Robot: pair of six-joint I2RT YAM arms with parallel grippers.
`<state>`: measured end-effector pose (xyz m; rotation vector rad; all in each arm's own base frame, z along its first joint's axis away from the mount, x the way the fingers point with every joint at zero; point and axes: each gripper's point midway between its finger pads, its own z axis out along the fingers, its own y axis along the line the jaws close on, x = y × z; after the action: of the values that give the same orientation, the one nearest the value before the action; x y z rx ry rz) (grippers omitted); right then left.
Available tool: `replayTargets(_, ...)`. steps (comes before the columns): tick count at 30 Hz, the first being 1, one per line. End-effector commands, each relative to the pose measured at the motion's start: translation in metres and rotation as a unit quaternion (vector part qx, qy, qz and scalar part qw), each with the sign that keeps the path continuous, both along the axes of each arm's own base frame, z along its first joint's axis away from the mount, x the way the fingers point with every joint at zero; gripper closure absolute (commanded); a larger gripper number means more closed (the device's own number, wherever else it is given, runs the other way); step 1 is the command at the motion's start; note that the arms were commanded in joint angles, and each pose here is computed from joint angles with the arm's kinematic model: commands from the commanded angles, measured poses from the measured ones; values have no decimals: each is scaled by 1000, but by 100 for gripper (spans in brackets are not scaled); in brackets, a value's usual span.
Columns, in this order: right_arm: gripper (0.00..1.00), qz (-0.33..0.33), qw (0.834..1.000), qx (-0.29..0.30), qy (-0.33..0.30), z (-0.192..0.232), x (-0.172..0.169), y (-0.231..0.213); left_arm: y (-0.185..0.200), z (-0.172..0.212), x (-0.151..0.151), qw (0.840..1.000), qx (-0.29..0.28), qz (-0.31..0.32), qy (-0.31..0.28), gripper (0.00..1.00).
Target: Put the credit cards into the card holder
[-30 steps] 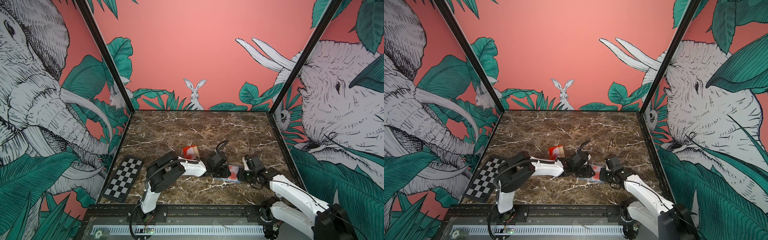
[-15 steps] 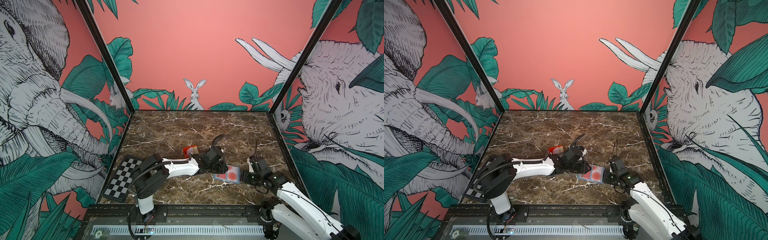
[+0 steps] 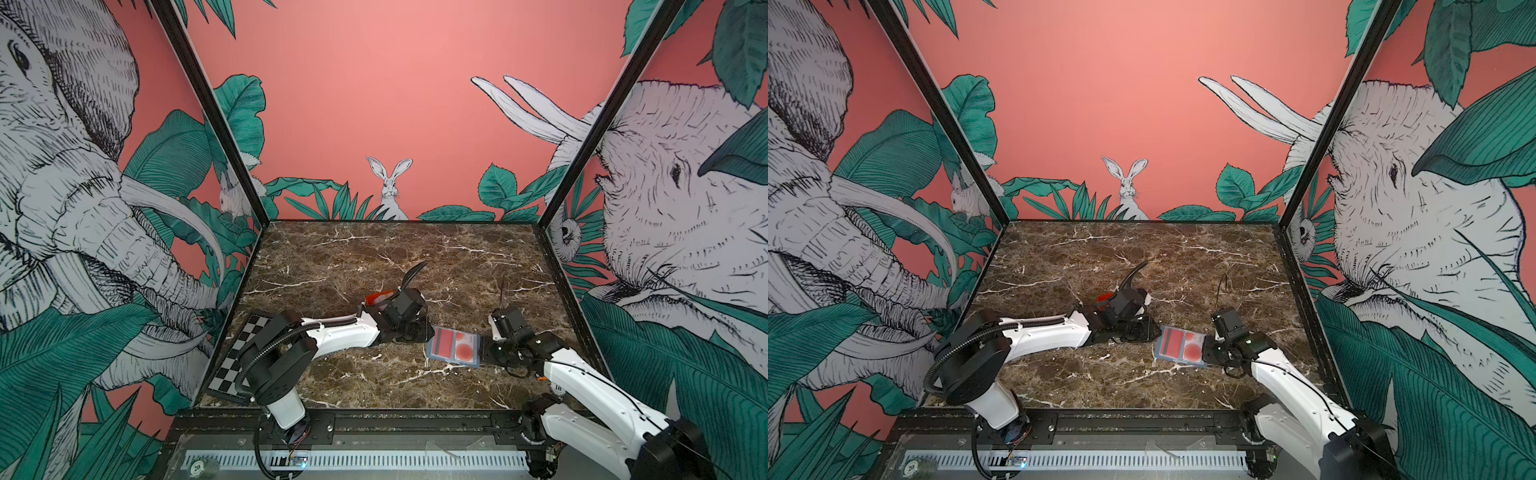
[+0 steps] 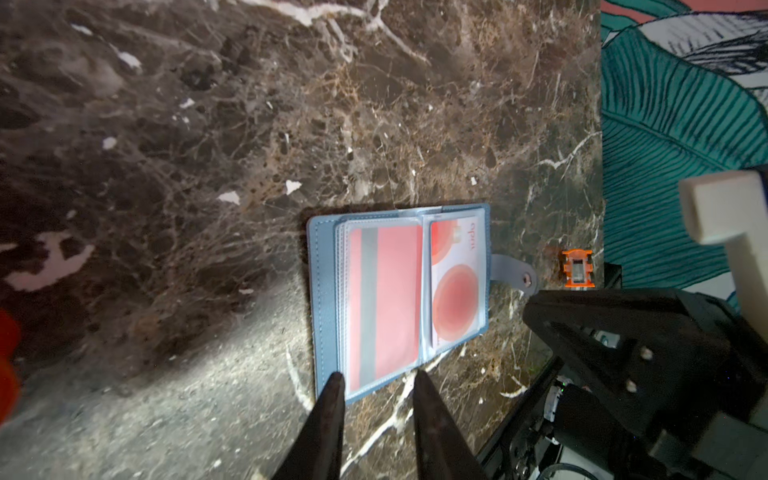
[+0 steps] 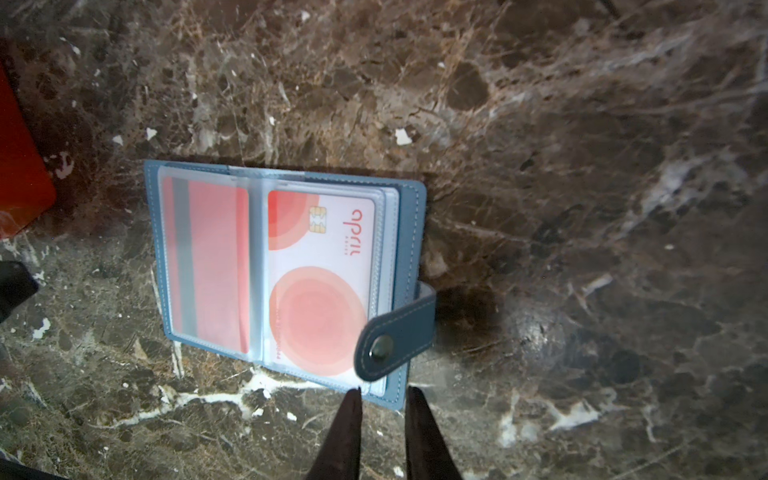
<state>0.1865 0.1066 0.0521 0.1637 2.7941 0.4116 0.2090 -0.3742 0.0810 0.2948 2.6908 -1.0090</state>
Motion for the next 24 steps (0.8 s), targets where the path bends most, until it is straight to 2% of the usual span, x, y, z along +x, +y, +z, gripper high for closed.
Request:
replayTargets(1,79,1,1000,10,-15,2,9,5,3,4,-10,1000,-4,-21,1,69)
replayTargets(17,82,-1,999,-16,28,-26,2,-1,24,-13,-8,1000,21,10,8,63)
replayTargets(24,84,-6,999,-24,37,-31,0,-4,12,-17,-9,1000,5,1,29,60)
